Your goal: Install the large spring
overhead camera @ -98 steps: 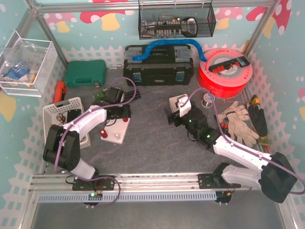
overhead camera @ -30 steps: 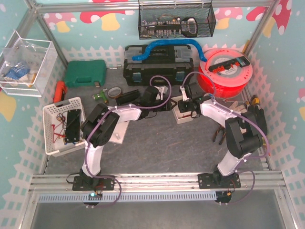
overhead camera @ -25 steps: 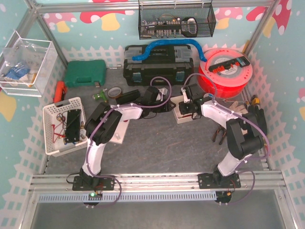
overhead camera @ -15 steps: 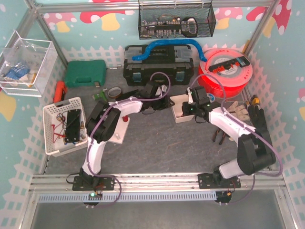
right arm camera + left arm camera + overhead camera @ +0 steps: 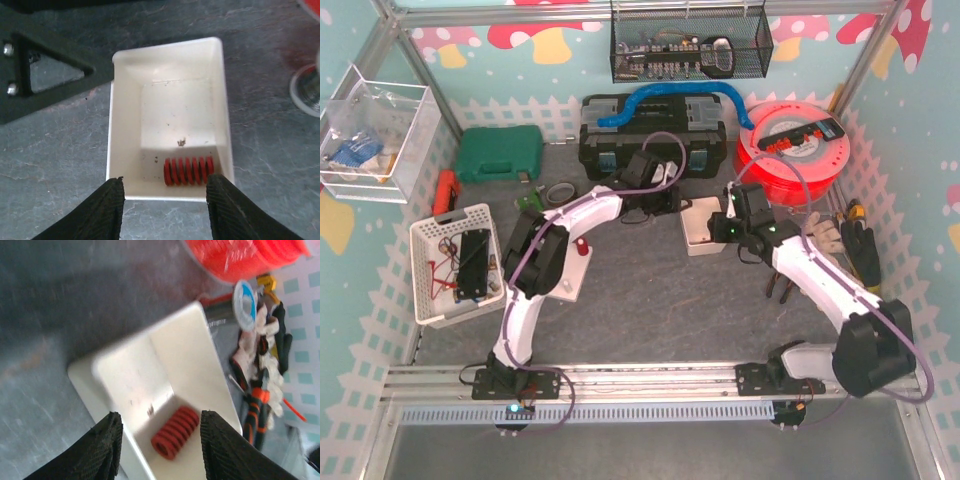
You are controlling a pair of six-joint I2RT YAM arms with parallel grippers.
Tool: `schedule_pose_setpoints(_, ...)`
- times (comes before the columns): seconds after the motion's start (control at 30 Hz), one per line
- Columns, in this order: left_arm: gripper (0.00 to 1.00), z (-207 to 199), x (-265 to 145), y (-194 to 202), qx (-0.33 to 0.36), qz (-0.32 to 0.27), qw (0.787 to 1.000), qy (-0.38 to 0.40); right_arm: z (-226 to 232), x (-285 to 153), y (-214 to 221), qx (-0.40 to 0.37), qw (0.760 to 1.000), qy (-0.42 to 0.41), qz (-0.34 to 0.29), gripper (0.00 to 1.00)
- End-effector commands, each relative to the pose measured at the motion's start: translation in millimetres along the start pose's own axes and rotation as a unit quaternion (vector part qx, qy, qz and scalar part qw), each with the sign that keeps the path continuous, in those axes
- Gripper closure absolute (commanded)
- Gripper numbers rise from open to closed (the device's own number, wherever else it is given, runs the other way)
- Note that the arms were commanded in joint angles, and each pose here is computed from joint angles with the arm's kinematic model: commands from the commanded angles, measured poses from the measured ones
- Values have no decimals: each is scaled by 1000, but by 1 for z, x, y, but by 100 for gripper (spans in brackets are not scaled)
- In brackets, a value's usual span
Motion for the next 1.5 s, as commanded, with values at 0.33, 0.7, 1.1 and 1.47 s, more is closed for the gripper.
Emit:
schedule_pose_setpoints(0.33,46,-5,18,-70,202,-74,975,-54,-20,-7,21,97,993,24,63,34)
schedule_pose_setpoints(0.7,44,5,40,-64,193,-22,981,21,-29,30,13,178,980,-7,94,33)
schedule_pose_setpoints(1.1,46,9,45,-31,138,47,988,52,-53,53,-1,224,970,14,93,39)
schedule_pose_setpoints(1.47,67,20,37,-3,144,35,989,-26,-56,49,-19,235,969,35,71,38)
Point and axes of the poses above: each gripper's point midway between its finger pads, its own x axis out along the fingers, its own z axis along the line the jaws close on, y = z × x, the point moved 10 cm from there along -x, back along the fingers, and after that the axes turned 10 degrees about -x, right-handed, at the moved point
